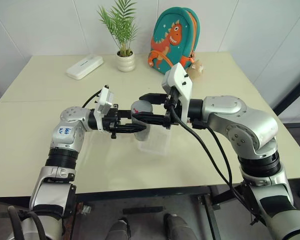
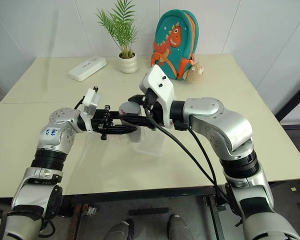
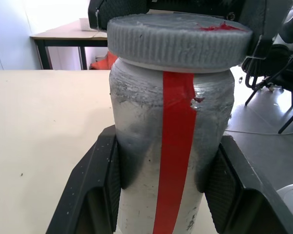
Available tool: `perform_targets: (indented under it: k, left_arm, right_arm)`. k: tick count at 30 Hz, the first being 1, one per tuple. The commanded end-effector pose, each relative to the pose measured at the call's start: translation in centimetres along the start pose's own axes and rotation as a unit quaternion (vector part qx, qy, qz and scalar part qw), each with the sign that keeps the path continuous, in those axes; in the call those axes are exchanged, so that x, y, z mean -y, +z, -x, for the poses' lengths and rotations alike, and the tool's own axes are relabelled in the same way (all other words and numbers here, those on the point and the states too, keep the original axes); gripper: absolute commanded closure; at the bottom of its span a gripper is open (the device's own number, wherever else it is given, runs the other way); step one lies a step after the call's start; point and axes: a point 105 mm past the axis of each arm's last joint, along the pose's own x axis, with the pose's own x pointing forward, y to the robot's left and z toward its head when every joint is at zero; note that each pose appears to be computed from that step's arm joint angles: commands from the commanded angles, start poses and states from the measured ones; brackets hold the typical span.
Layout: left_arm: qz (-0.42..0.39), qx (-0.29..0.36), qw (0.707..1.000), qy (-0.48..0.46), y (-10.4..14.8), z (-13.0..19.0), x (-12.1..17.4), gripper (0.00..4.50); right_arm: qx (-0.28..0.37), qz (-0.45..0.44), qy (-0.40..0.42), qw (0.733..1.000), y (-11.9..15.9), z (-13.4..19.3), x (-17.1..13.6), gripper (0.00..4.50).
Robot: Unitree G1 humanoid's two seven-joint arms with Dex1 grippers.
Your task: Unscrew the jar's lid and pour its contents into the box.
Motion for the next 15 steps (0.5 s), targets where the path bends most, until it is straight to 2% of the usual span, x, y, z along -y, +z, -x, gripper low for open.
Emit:
perform_targets:
  k: [1,15]
  left_arm:
    - [0.011,-0.038,0.999,-0.026,-1.3,0.1,1.0,2.62]
    - [0.026,-0.051,0.998,-0.042,-1.9,-0.3,1.7,2.62]
  right_arm:
    - [0.065,0.079,-0.08,0.992,4.8,2.7,2.8,1.96]
    - [0.084,0.109,-0.079,0.987,6.5,3.2,3.0,1.96]
